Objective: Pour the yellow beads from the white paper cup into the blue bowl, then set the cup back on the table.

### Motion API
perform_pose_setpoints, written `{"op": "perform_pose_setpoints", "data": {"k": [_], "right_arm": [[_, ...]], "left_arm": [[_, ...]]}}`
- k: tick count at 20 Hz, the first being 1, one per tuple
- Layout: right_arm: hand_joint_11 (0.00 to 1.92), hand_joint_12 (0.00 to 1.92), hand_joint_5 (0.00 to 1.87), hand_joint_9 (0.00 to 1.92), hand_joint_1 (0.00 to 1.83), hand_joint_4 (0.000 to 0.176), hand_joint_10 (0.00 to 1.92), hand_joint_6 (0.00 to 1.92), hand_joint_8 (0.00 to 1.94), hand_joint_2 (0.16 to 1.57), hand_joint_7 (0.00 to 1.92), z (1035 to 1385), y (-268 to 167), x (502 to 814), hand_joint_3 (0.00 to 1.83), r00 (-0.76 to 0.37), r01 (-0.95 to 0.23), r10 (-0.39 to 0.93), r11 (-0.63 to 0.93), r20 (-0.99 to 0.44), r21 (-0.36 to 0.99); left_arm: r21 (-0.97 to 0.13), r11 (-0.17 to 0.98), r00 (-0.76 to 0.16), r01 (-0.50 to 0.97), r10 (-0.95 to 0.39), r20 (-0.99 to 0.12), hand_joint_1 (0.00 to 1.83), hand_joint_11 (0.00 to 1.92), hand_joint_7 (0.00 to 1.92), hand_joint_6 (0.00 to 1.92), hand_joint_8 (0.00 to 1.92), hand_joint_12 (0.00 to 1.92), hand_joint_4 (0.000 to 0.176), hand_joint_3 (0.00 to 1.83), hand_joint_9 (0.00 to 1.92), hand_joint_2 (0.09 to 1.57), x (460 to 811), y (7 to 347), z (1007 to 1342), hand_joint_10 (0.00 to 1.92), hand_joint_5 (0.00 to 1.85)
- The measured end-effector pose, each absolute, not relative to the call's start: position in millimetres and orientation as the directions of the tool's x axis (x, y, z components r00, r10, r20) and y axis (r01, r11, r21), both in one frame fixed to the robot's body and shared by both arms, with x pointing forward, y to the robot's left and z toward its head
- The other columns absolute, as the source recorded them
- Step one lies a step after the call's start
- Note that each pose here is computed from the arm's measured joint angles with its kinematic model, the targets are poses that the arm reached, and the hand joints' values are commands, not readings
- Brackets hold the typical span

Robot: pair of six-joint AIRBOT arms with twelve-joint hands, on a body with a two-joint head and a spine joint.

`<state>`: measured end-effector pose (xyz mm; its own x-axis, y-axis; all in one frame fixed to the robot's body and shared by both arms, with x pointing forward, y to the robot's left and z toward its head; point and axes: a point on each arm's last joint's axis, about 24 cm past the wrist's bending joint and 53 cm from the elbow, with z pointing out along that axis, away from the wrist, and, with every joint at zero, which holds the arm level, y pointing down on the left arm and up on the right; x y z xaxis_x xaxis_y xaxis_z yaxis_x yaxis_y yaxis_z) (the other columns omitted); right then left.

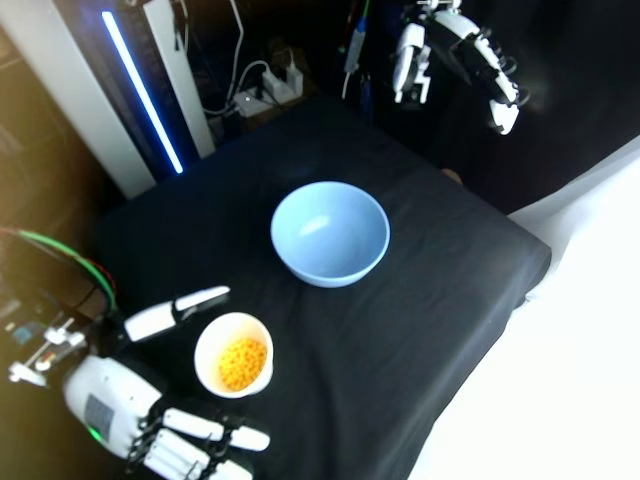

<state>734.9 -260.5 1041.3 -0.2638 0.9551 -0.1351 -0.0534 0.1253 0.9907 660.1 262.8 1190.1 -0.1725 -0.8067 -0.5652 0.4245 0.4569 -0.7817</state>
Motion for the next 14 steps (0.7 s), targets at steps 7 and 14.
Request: {"op": "perform_pose_setpoints", "data": {"k": [7, 14], "right_arm": [[0.0, 0.0, 0.27, 0.0, 0.61, 0.093, 0.0, 0.02, 0.0, 0.51, 0.0, 1037.1, -252.5, 742.5, 0.0, -0.266, -0.035, 0.956, 0.119, -0.124, 0.992], [0.0, 0.0, 0.67, 0.0, 0.66, 0.145, 0.0, 0.01, 0.0, 0.64, 0.11, 1040.4, -254.2, 744.8, 0.01, -0.264, -0.041, 0.957, 0.11, -0.117, 0.993]], "left_arm": [[-0.787, 0.448, -0.18, 0.423, -0.81, -0.558, 0.7, 0.0, 0.35, 0.0, 0.0, 0.78, 0.0, 0.0, 0.35, 1.12, 659.7, 259.2, 1186.9, 0.0, 0.12], [-0.789, 0.445, -0.182, 0.424, -0.811, -0.556, 0.68, 0.0, 0.37, 0.01, 0.0, 0.72, 0.024, 0.0, 0.35, 1.11, 659.3, 258.3, 1186.2, 0.0, 0.13]]}}
